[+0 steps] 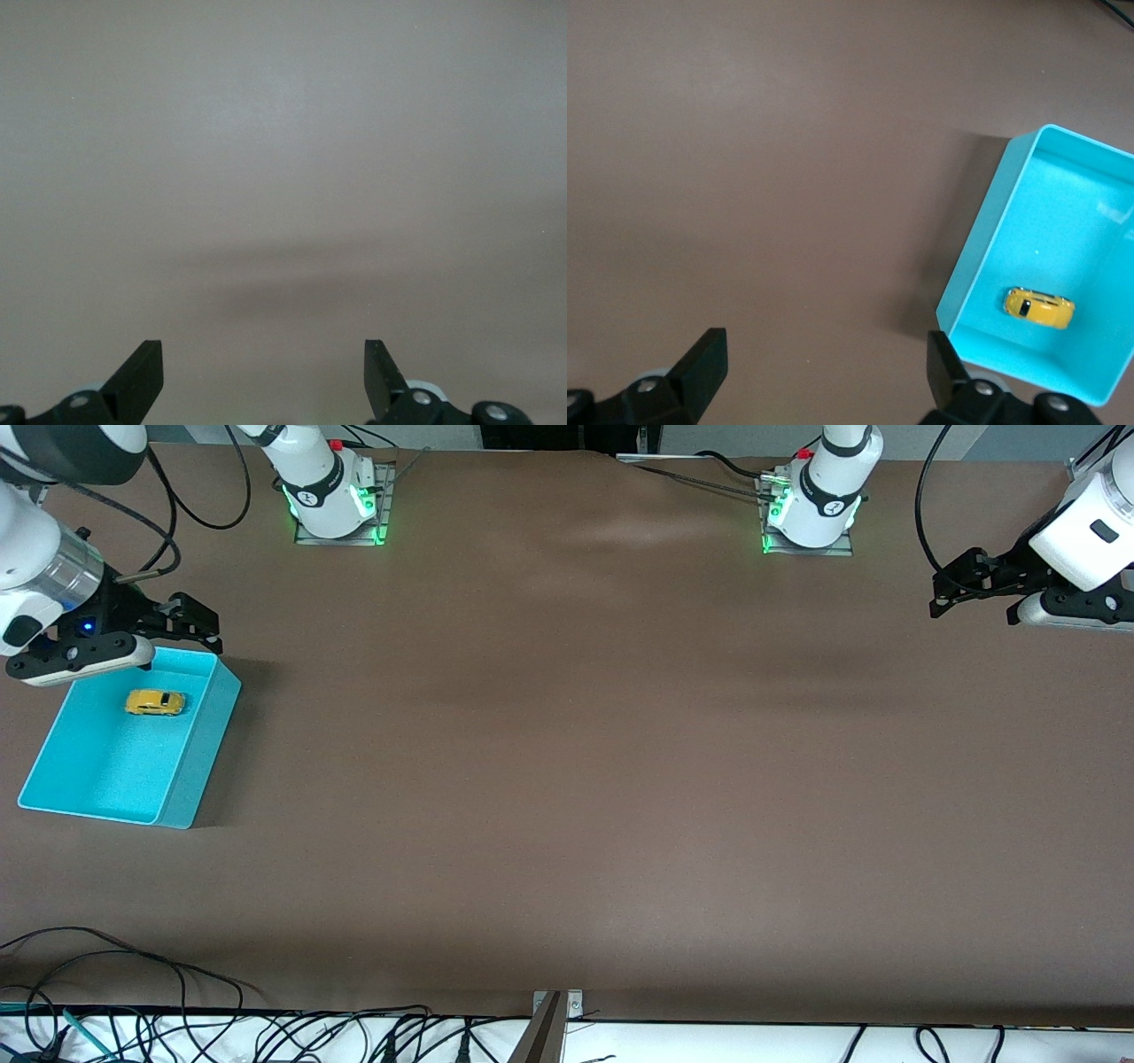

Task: Wind up and store yellow beetle car

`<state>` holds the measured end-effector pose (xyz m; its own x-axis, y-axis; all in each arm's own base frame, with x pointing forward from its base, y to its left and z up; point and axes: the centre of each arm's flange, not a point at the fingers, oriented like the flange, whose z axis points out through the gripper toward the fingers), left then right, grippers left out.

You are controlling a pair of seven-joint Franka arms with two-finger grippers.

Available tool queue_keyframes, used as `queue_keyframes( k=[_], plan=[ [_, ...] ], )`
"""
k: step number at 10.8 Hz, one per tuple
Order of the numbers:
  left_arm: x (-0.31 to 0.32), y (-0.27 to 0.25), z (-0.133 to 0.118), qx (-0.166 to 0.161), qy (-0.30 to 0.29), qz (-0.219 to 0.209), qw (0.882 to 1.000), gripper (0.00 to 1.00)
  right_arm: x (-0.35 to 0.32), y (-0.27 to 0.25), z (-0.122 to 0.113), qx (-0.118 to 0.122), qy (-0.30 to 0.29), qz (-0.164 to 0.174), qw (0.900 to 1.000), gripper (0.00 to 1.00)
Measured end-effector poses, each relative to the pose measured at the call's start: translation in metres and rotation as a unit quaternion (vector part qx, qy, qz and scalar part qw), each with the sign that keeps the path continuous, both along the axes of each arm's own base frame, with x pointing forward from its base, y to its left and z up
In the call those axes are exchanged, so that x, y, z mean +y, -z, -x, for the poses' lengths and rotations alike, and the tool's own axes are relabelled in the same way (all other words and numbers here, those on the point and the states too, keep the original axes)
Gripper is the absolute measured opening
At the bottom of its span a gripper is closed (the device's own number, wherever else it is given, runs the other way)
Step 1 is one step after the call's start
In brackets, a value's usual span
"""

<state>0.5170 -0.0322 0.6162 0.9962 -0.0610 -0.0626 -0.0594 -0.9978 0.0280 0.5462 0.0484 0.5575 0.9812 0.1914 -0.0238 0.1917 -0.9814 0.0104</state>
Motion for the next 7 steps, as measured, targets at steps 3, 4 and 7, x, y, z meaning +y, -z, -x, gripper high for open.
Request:
queue_keyframes(
  k=[3, 4, 7],
  plan=[
    [0.000, 0.000, 0.000, 0.000, 0.000, 0.000, 1.000, 1.00, -0.005, -0.003, -0.009, 0.003, 0.018, 0.003, 1.000, 1.00],
    [0.000, 0.000, 0.000, 0.000, 0.000, 0.000, 1.000, 1.00, -0.008, -0.001, -0.010, 0.004, 0.021, 0.003, 1.000, 1.00],
    [0.000, 0.000, 0.000, 0.000, 0.000, 0.000, 1.000, 1.00, -0.017, -0.001, -0.011, 0.005, 0.032, 0.003, 0.999, 1.00]
  ],
)
